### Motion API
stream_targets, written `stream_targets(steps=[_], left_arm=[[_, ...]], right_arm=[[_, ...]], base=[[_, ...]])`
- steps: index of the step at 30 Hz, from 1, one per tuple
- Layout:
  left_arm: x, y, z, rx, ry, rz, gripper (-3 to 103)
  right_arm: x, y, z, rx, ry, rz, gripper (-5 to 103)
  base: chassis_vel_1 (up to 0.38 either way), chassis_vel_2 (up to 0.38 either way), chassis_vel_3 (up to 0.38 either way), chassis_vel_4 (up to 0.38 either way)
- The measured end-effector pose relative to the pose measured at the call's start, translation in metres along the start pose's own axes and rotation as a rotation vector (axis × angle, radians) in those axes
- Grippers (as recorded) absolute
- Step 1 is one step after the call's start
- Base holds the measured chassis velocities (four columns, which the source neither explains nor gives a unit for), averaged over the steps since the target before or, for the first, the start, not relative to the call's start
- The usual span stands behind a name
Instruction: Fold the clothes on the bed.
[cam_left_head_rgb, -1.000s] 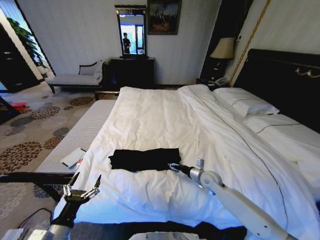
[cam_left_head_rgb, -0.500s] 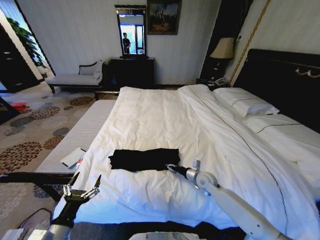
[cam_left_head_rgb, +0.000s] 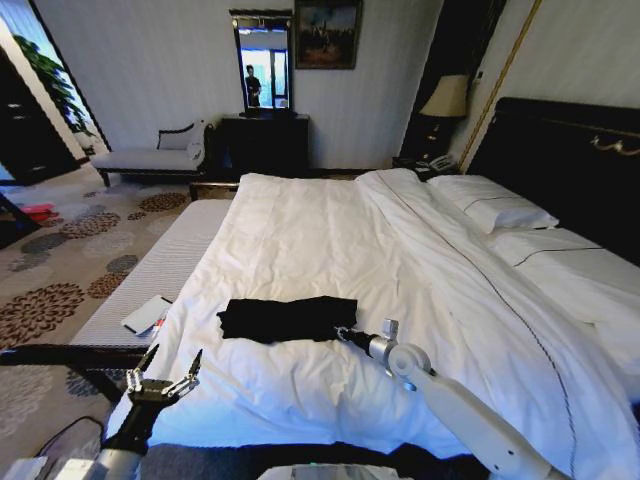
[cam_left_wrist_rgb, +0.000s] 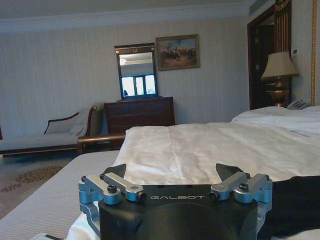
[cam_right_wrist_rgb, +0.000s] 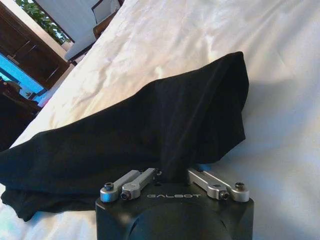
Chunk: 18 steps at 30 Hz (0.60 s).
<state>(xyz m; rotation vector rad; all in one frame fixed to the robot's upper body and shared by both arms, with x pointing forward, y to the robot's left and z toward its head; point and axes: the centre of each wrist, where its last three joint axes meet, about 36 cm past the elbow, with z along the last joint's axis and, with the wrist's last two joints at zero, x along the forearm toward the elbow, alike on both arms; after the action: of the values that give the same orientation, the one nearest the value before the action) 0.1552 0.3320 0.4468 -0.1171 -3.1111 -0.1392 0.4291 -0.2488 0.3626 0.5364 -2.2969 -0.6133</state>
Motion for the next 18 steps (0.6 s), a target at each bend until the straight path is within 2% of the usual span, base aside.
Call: stream_targets(steps=[18], left_arm=[[0.0,0.0,0.0,0.0,0.0,0.0,100]], right_arm=[[0.026,0.0,-0.008,0.001,-0.103,0.032,7]], base=[[0.0,0.0,0.0,0.0]])
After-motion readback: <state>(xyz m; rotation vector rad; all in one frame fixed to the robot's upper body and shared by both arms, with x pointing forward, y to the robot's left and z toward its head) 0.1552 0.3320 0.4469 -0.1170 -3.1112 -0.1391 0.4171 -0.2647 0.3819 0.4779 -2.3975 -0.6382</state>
